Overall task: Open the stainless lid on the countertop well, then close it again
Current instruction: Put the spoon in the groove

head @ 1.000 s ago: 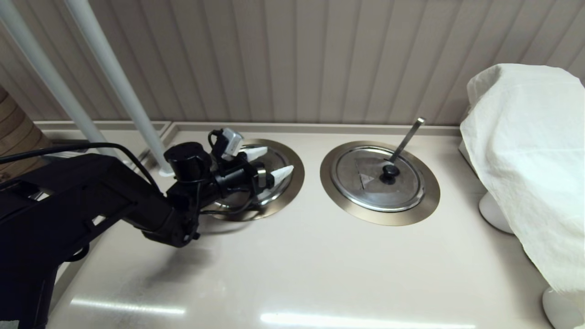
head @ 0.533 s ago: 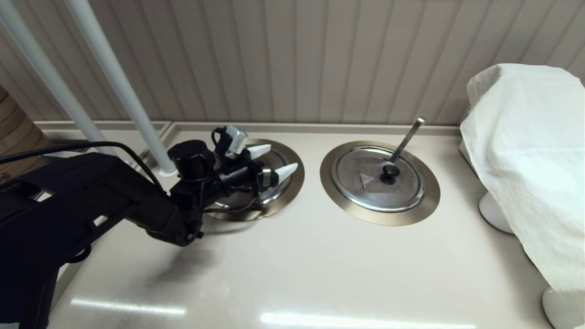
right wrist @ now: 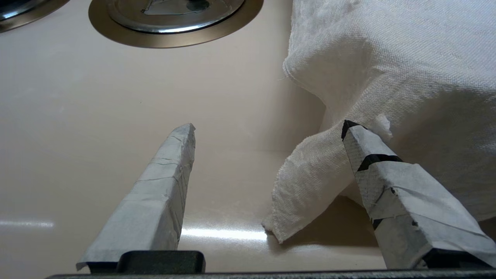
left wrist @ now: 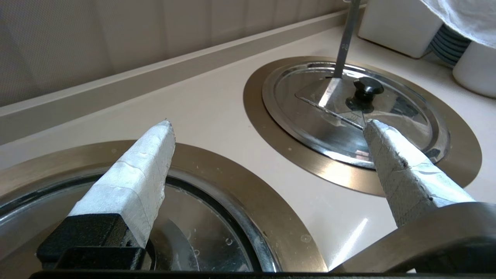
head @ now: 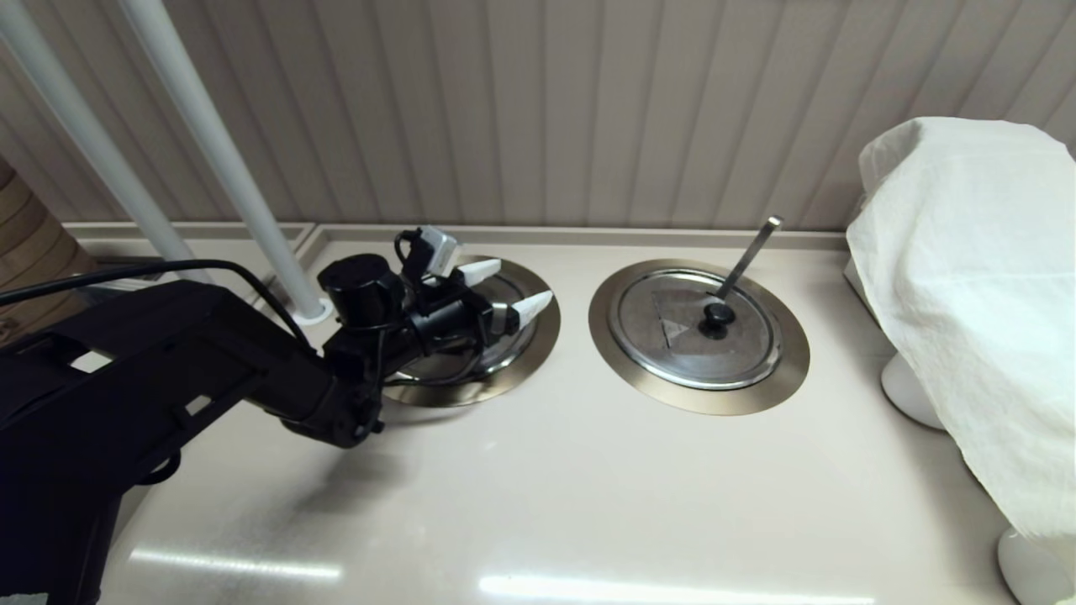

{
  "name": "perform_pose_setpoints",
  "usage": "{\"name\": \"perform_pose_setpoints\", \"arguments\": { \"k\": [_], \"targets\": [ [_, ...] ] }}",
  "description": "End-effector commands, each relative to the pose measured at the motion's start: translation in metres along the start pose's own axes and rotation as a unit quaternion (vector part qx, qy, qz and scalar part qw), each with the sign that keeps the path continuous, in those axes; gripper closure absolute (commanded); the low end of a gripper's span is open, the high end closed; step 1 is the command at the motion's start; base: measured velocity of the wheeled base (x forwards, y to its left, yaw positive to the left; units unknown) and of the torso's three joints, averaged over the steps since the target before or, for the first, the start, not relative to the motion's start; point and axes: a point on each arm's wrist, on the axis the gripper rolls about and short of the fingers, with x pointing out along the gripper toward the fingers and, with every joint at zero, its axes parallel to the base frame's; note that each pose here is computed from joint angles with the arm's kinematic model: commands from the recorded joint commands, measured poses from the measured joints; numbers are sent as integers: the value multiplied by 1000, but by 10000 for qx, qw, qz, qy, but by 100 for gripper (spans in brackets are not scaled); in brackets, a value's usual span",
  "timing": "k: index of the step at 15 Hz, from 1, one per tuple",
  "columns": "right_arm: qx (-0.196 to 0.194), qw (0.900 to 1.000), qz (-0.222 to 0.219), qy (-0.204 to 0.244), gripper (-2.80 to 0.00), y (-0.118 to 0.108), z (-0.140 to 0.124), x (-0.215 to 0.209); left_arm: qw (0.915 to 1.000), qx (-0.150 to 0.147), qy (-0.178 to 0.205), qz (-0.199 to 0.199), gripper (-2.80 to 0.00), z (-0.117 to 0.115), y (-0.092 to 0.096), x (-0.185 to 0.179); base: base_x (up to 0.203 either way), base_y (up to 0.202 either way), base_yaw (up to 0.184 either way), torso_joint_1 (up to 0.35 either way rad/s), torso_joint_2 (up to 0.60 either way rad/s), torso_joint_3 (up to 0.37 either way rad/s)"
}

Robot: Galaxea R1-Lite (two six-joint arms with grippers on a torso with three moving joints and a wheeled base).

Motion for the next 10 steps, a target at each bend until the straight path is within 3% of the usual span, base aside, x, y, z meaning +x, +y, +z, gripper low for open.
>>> {"name": "perform_pose_setpoints", "arguments": {
  "k": [1,5,10],
  "targets": [
    [0,10000,0,-6,-280,0,0,0,9999,23,-95,25,-280,2,0,4,0,0,0,0,0,0],
    [0,10000,0,-6,-280,0,0,0,10000,-46,-51,70,-280,-1,-8,12,0,0,0,0,0,0],
    [-8,10000,0,-1,-280,0,0,0,9998,-15,-109,173,-280,-12,-3,24,0,0,0,0,0,0]
  ]
}}
